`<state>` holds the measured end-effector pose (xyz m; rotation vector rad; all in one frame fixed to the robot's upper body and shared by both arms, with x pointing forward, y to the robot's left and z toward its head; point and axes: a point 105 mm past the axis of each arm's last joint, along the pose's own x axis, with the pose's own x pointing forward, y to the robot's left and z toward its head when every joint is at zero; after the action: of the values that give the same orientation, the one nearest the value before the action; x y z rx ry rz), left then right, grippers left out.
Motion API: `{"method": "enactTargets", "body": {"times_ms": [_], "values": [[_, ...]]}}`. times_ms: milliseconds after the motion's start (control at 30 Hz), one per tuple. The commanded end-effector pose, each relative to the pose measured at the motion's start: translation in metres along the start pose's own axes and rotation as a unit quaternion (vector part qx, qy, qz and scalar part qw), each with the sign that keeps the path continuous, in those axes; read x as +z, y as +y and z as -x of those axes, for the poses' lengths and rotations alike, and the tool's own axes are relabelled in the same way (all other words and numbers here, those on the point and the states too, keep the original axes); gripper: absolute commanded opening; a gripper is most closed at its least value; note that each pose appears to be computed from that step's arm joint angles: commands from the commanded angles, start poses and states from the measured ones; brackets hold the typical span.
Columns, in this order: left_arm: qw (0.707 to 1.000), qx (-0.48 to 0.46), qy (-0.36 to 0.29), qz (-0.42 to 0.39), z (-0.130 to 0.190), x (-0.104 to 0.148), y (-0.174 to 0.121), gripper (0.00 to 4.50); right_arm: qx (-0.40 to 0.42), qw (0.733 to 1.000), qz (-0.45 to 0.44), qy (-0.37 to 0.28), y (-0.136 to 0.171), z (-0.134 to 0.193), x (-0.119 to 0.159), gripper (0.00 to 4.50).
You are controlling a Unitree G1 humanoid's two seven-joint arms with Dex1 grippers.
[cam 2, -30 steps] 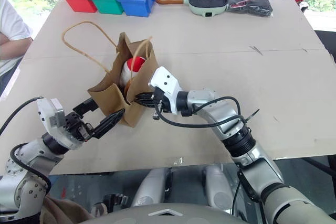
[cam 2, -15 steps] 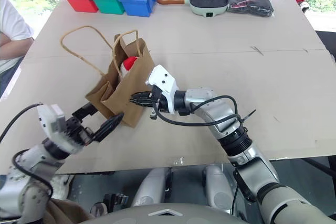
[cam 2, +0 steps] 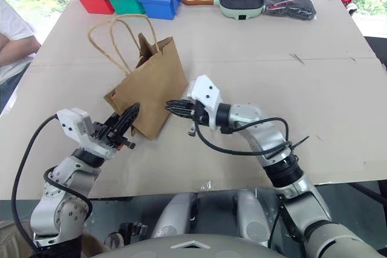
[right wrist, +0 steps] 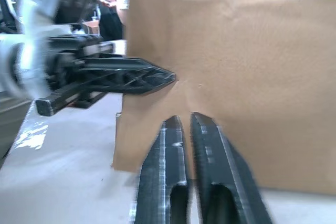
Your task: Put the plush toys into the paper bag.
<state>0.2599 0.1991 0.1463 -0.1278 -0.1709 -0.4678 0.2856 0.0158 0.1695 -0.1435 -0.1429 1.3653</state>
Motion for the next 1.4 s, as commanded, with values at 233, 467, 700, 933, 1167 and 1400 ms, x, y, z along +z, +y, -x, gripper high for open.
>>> {"method": "enactTargets", "body": {"times_ms": [233, 467, 700, 933, 1167, 1400], "values": [[0.962, -0.267, 0.010, -0.049, -0.025, 0.031, -0.005, 0.00, -0.065, 0.997, 0.019, 0.035, 0.004, 0.101, 0.012, 4.40], [0.890, -0.434, 0.087, -0.104, -0.084, 0.011, 0.008, 0.00, -0.173, 0.982, 0.021, 0.076, 0.014, 0.147, 0.012, 4.40], [0.883, -0.447, 0.084, -0.115, -0.114, 0.002, 0.009, 1.56, -0.231, 0.969, 0.032, 0.084, 0.014, 0.150, 0.017, 4.50], [0.937, -0.337, 0.070, -0.060, -0.083, 0.023, 0.033, 4.48, -0.245, 0.965, 0.029, 0.089, 0.009, 0.163, 0.018, 4.50], [0.967, -0.226, 0.118, 0.027, -0.008, 0.026, 0.020, 4.48, -0.250, 0.961, 0.006, 0.118, 0.013, 0.200, 0.014, 4.50], [0.976, -0.122, 0.180, 0.003, 0.038, -0.005, 0.004, 4.48, -0.267, 0.948, -0.023, 0.172, 0.021, 0.243, 0.000, 4.50]]}}
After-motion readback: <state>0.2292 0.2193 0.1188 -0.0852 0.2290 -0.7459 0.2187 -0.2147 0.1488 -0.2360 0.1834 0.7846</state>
